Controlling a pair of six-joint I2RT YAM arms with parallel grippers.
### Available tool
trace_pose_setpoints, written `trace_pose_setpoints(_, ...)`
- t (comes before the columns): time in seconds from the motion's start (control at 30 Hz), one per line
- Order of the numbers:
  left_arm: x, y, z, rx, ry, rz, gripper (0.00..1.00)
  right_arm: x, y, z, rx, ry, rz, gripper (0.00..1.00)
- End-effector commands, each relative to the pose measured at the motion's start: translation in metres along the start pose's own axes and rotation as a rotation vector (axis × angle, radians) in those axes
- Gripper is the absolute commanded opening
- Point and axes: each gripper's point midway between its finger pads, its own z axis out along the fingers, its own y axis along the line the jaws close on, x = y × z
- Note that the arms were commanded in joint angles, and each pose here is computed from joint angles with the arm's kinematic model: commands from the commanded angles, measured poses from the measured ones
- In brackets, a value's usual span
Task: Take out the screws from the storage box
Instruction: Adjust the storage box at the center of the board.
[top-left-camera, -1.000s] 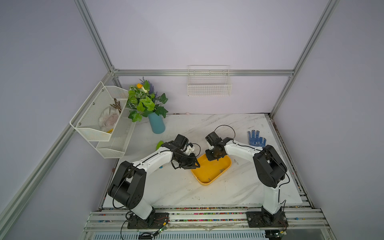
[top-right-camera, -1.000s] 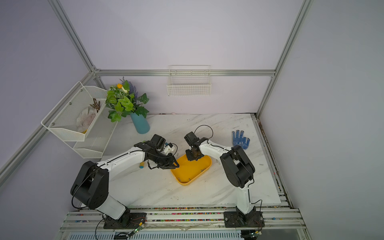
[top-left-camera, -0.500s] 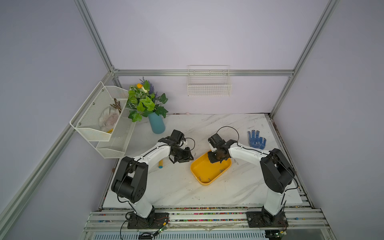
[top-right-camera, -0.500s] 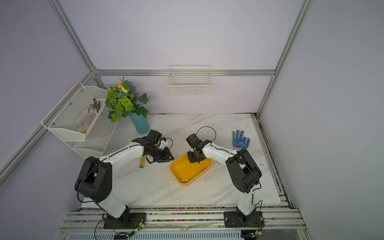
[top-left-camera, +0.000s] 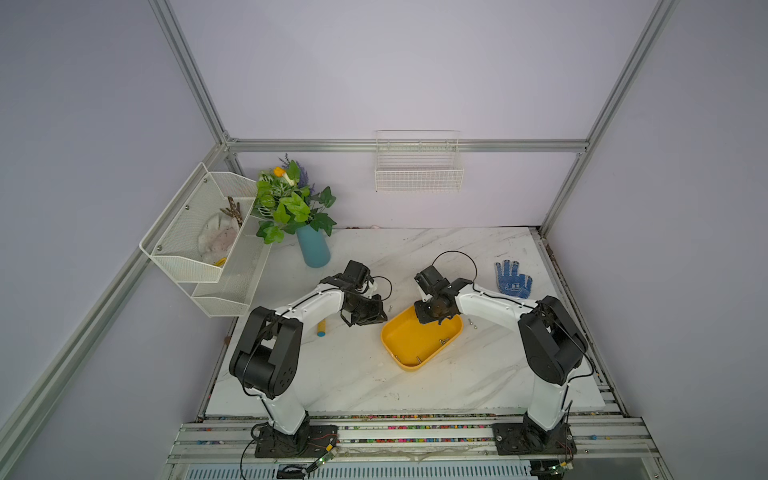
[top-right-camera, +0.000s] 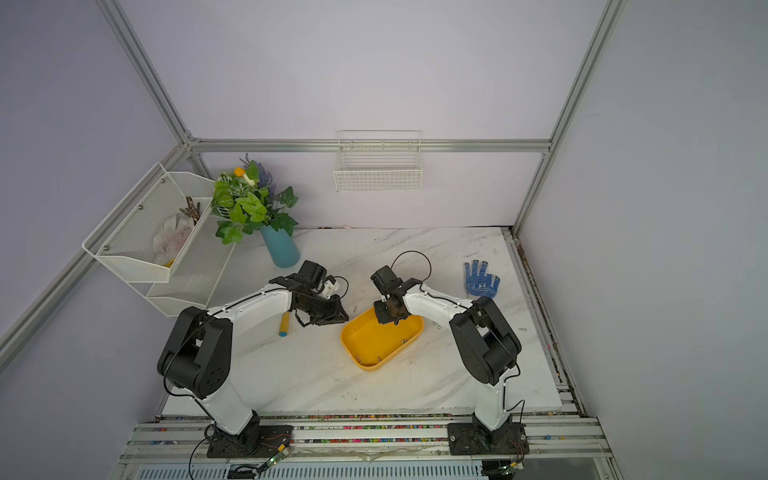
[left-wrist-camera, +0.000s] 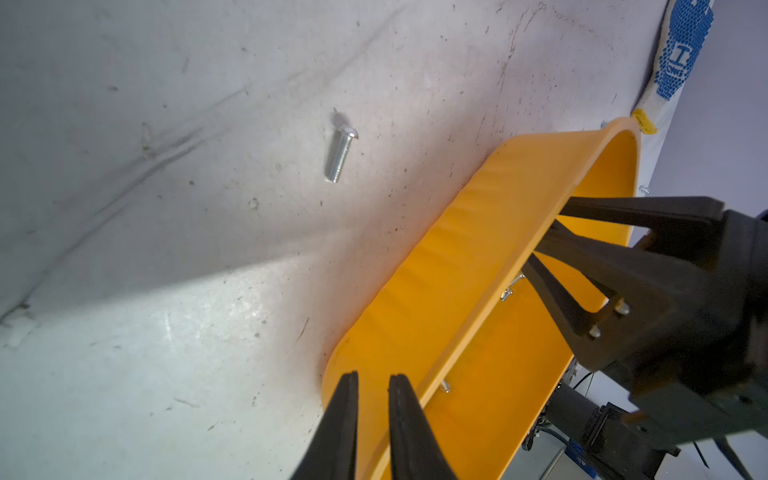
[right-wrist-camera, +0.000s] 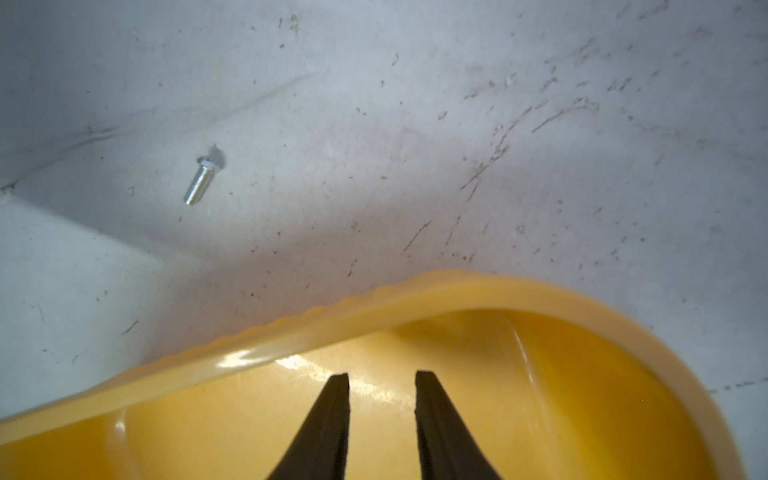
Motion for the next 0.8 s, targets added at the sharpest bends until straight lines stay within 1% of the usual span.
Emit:
trace_pose_setpoints(0.0,0.013,0.004,0.01,-0.008,0.077,0.004,0.19,-0.009,0.003,0.004,0.005,-0.025,-0.005,0.33)
trace_pose_setpoints(0.13,0.031,0.003,0.017,0.004,0.131,0.012,0.16,-0.014,0.005,0.008,0.005,-0.029,-0.006,0.33)
trace_pose_setpoints(0.23,0.039,-0.009,0.017,0.014,0.142,0.05,0.16,-0.018,0.008,0.011,-0.001,-0.033,-0.008,0.33)
trace_pose_setpoints(0.4,0.062,-0.027,0.029,0.035,0.2,0.084,0.16,-0.02,0.018,0.01,-0.022,-0.037,-0.022,0.33)
trace_pose_setpoints(0.57,0.079,-0.033,0.037,0.045,0.215,0.077,0.16,-0.007,0.019,0.011,-0.034,-0.01,-0.031,0.33)
trace_pose_setpoints(0.67,0.085,-0.047,0.042,0.073,0.213,0.083,0.17,0.003,0.026,0.007,-0.073,0.0,-0.05,0.33)
trace_pose_setpoints(0.77,0.088,-0.054,0.045,0.081,0.218,0.093,0.17,0.013,0.023,0.001,-0.065,0.008,-0.05,0.33)
